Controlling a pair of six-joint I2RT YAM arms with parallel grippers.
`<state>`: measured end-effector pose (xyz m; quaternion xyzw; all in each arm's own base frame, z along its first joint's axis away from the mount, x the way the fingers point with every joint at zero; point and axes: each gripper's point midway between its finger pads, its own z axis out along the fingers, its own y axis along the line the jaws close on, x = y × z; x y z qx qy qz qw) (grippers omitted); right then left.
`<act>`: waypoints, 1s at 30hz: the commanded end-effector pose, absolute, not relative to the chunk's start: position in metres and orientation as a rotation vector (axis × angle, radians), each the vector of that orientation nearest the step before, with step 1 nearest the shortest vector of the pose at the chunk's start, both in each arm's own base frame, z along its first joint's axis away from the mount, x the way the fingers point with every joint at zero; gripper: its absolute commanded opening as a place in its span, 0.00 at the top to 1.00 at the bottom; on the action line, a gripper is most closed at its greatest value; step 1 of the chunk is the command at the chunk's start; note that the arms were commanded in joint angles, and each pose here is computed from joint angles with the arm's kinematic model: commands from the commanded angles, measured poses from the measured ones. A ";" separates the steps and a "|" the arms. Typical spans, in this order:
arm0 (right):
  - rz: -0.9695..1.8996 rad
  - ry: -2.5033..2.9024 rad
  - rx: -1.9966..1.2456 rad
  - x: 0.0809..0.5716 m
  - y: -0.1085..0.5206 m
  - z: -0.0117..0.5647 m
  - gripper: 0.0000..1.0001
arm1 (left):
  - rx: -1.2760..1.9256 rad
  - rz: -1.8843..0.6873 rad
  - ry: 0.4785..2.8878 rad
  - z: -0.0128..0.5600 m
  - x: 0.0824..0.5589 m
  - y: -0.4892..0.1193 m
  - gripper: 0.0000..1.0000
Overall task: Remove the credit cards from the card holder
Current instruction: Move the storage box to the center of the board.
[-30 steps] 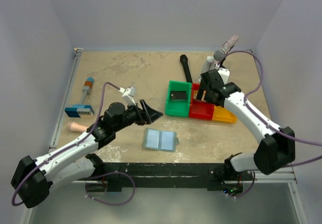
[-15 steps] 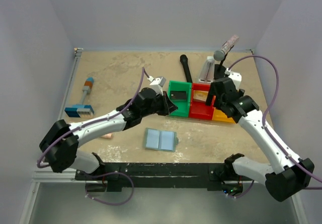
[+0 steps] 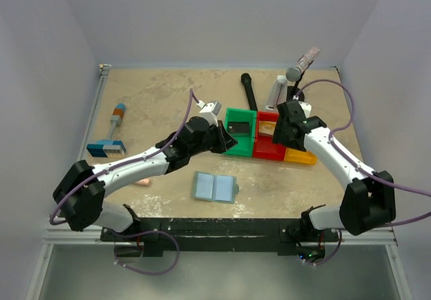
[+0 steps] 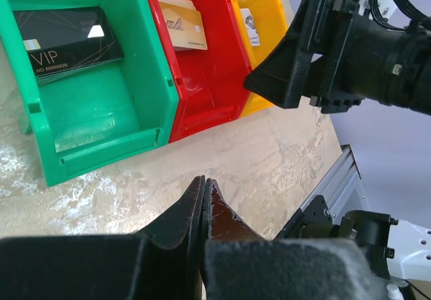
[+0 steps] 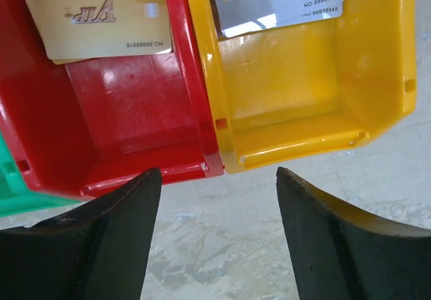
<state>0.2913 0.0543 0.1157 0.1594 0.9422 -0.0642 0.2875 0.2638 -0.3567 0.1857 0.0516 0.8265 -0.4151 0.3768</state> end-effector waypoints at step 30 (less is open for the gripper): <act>-0.007 2.619 0.478 0.310 0.069 0.083 0.81 | 0.364 -1.018 2.074 0.194 0.263 -0.396 1.00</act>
